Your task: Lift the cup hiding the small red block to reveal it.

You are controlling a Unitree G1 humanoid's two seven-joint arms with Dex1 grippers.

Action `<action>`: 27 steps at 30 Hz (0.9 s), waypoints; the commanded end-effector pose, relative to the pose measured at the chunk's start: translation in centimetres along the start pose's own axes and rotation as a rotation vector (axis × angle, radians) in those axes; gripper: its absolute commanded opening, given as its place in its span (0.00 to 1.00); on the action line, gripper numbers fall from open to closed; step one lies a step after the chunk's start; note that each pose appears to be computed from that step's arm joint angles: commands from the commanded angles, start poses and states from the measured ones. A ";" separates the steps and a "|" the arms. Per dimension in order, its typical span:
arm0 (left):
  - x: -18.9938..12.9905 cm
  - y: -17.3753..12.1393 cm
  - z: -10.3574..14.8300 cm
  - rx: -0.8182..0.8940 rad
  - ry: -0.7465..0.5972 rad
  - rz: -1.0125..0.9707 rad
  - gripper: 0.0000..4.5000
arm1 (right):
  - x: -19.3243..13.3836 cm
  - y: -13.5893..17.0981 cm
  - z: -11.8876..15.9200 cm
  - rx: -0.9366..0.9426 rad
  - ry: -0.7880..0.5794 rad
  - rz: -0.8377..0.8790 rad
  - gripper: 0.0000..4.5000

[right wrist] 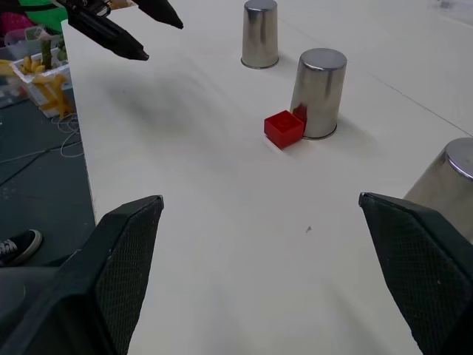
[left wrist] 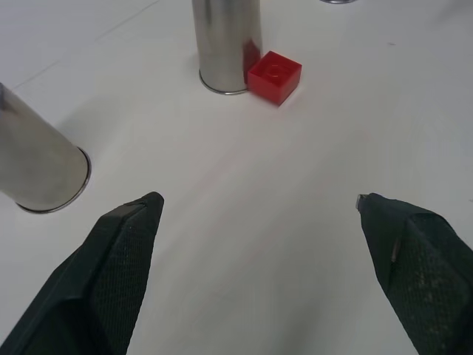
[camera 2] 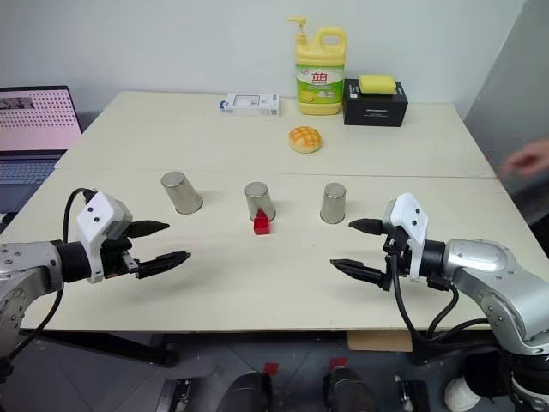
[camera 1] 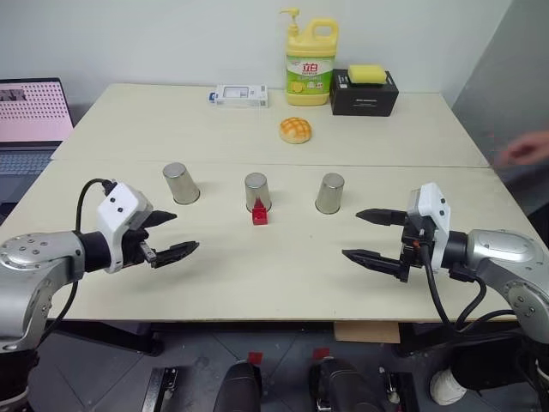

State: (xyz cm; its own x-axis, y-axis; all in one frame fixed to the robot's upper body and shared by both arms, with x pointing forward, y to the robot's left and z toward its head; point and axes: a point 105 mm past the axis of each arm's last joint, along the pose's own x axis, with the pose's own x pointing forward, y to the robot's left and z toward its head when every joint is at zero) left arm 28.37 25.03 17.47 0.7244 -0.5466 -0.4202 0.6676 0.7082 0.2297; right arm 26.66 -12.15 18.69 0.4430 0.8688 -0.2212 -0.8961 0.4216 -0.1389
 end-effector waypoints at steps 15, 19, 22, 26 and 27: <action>-1.5 0.3 0.4 0.044 -0.011 0.046 0.99 | -1.4 -1.0 0.8 -0.097 -0.034 -0.060 1.00; -1.4 0.2 0.3 0.043 -0.011 0.046 0.99 | -1.5 -1.2 0.7 -0.096 -0.028 -0.067 1.00; -1.4 0.2 0.4 0.040 -0.015 0.048 0.99 | -1.8 -1.5 0.6 -0.088 -0.014 -0.085 1.00; -1.4 0.2 0.3 0.037 -0.015 0.051 0.99 | -1.9 -1.6 0.6 -0.097 -0.016 -0.104 1.00; -1.3 0.2 0.3 0.036 -0.015 0.050 0.99 | -1.9 -1.6 0.6 -0.097 -0.016 -0.103 1.00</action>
State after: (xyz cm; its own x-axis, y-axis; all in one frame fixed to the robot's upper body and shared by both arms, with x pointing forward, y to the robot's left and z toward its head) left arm 27.67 26.00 16.93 0.7418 -0.5172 -0.4269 0.6427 0.7301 0.2321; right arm 27.36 -14.07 18.85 0.5158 0.8298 -0.2129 -0.8534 0.4758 -0.2128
